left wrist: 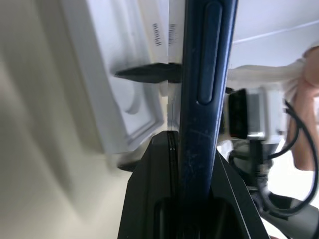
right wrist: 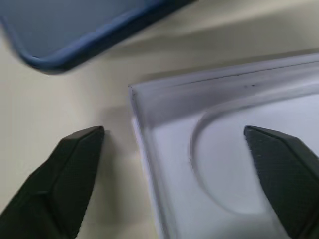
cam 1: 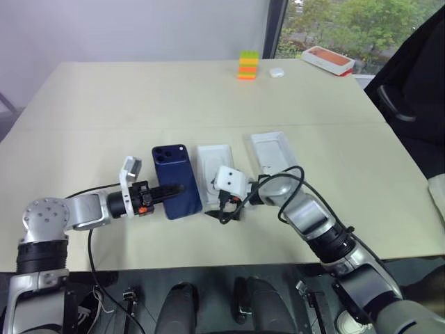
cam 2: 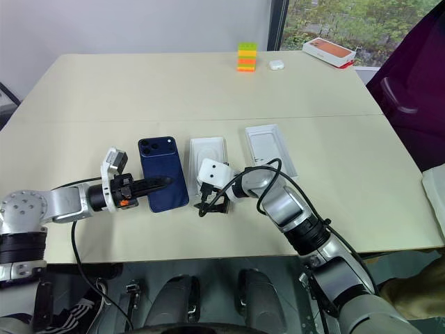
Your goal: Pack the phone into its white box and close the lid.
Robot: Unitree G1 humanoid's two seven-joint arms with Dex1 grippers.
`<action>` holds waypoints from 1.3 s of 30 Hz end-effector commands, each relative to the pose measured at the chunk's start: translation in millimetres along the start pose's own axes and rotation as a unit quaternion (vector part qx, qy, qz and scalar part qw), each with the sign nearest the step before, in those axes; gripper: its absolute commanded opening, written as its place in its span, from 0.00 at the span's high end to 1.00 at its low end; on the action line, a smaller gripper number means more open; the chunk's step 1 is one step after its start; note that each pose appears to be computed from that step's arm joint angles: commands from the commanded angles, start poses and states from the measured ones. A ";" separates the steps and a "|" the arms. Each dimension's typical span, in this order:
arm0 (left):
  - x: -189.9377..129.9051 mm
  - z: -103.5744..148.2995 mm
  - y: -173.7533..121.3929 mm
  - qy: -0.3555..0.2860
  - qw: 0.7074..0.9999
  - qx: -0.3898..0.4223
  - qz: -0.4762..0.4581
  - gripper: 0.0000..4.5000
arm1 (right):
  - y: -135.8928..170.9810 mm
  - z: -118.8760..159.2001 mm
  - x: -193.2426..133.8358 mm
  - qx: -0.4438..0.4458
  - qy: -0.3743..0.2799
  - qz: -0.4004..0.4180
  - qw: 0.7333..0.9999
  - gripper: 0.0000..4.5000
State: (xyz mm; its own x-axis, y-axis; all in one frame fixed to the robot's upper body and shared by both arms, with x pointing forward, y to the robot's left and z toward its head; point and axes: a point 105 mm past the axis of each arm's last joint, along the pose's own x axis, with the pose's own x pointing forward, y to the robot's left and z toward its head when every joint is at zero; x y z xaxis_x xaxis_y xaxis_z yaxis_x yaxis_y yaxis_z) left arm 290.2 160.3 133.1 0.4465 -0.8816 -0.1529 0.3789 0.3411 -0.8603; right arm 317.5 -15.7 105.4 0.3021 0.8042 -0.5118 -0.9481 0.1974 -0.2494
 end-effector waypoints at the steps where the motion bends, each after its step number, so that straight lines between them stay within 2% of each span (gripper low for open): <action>1: 0.5 11.9 -17.3 -0.007 0.999 0.019 -0.040 1.00 | -8.5 34.9 -19.7 0.015 -0.074 -0.007 0.997 0.01; 7: 6.8 21.8 -23.5 -0.012 0.998 0.028 -0.051 1.00 | -13.3 42.8 -48.0 0.029 -0.116 0.001 0.993 0.01; 11: 20.1 17.4 -20.8 0.004 0.998 0.017 -0.053 1.00 | -20.8 25.0 -71.1 0.032 -0.100 -0.002 0.994 0.01; 13: 36.4 11.4 -6.7 0.029 0.999 0.022 -0.006 1.00 | -27.3 19.3 -83.1 0.032 -0.096 -0.009 0.995 0.01; 17: 50.5 26.7 -16.0 0.011 0.999 0.020 -0.030 1.00 | -39.6 15.5 -95.3 0.030 -0.098 -0.028 0.994 0.01; 33: 77.8 41.9 -8.4 0.032 0.998 0.034 -0.029 1.00 | -37.9 11.7 -88.8 0.031 -0.100 -0.049 0.993 0.01; 39: 85.8 34.6 -9.5 0.063 0.996 0.061 -0.025 1.00 | -37.8 11.4 -87.9 0.031 -0.099 -0.053 0.993 0.01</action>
State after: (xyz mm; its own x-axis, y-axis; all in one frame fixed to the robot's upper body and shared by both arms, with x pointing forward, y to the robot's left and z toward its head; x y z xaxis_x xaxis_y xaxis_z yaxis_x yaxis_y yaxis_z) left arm 351.8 96.8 129.2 0.3355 -0.9162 -0.2191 0.4353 0.3571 -0.8264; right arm 329.4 -92.1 157.6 0.3860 0.8551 -0.3460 -0.9211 0.3364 -0.1961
